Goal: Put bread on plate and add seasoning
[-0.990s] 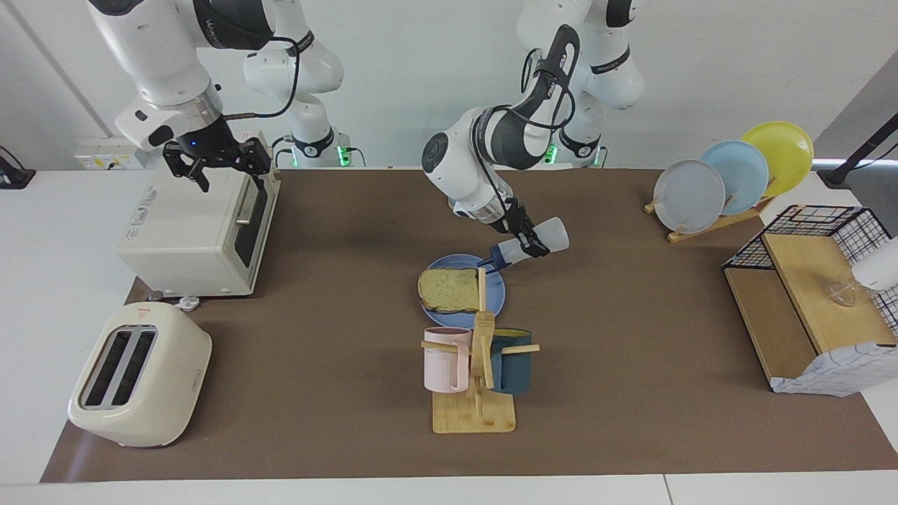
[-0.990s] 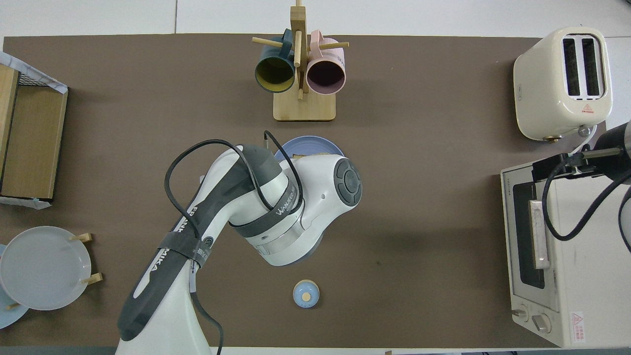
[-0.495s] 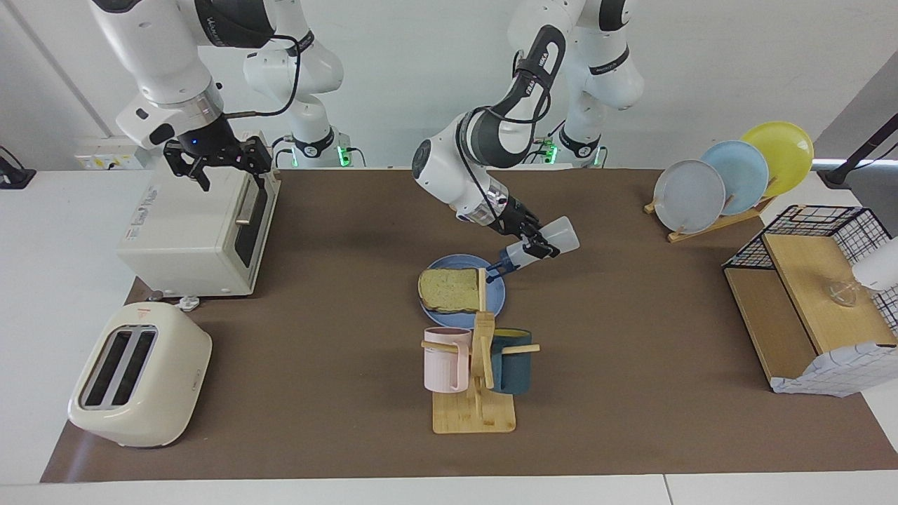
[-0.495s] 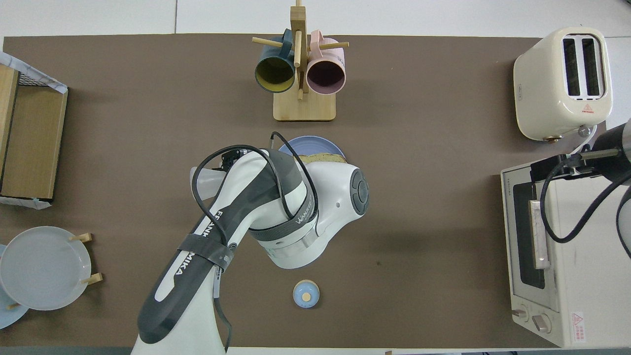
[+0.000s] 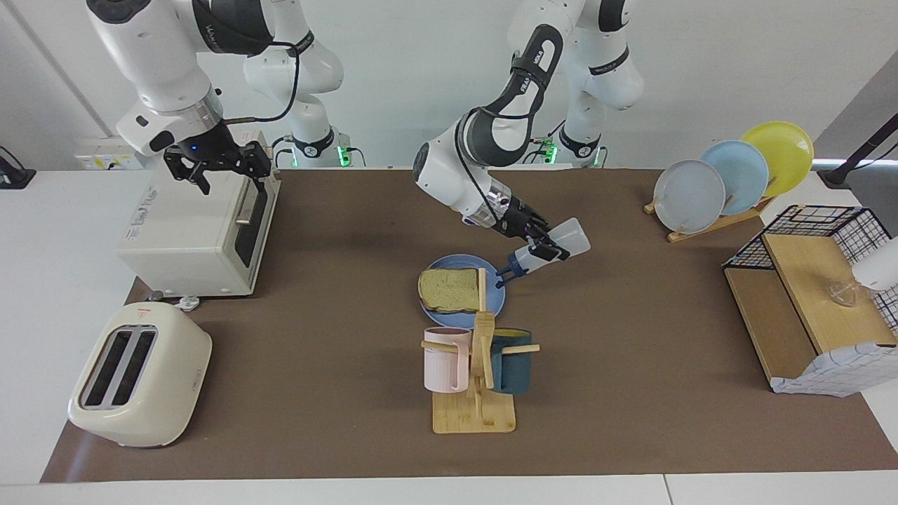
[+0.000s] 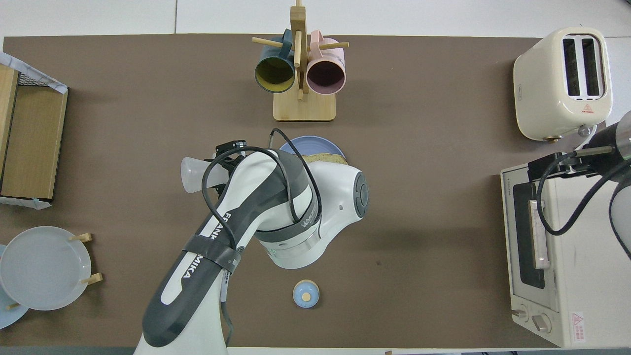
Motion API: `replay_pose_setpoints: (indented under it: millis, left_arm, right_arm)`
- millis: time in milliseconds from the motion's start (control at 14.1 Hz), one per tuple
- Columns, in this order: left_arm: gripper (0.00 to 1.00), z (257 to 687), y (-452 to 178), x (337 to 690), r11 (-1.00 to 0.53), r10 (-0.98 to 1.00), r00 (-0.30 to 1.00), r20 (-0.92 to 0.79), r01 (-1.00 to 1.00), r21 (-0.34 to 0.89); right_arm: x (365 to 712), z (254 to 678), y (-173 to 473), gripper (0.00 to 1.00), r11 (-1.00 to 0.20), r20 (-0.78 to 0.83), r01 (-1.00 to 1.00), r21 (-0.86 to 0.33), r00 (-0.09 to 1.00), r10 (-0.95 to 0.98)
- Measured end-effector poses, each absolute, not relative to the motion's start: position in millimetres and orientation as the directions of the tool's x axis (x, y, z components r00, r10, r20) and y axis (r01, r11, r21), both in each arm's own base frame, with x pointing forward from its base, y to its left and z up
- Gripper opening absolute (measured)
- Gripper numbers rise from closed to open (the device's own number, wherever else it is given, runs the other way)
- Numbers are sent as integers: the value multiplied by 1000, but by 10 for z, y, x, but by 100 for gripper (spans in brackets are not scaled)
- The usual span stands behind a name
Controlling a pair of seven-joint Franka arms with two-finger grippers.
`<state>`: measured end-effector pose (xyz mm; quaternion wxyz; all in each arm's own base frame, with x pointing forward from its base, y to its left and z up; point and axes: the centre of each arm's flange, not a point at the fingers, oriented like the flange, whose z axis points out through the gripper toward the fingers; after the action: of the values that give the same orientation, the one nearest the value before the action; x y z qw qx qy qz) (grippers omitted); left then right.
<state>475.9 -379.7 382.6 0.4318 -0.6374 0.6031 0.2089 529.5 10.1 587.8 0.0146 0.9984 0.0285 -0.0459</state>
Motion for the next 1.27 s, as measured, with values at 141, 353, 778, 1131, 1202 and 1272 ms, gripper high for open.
replay_pose_setpoints:
  millis: [141, 353, 778, 1131, 1202, 1272]
  left_arm:
    - [47, 3888, -4009, 4571, 126, -586, 171, -792, -946, -297]
    - [47, 3964, -4441, 4099, 182, -587, 128, -799, -941, -284]
    - [47, 4053, -4672, 3792, 214, -576, 118, -809, -933, -288]
    - [47, 3996, -4053, 4600, 118, -560, 210, -801, -938, -327]
    - [47, 3979, -3902, 4770, 104, -552, 229, -802, -935, -339]
    - [47, 3972, -3781, 4900, 93, -548, 244, -800, -933, -348]
  right_arm:
    - [5322, 5854, 68, 100, -998, -98, 52, 26, 994, 50]
    - [5322, 5862, 25, 100, -999, -100, 44, 26, 994, 42]
    - [5322, 5876, 25, 100, -999, -98, 44, 26, 994, 42]
    - [5322, 5878, 25, 100, -999, -98, 44, 26, 994, 42]
    - [5322, 5879, 25, 100, -999, -98, 44, 26, 994, 42]
    - [5322, 5879, 25, 100, -999, -97, 44, 26, 994, 42]
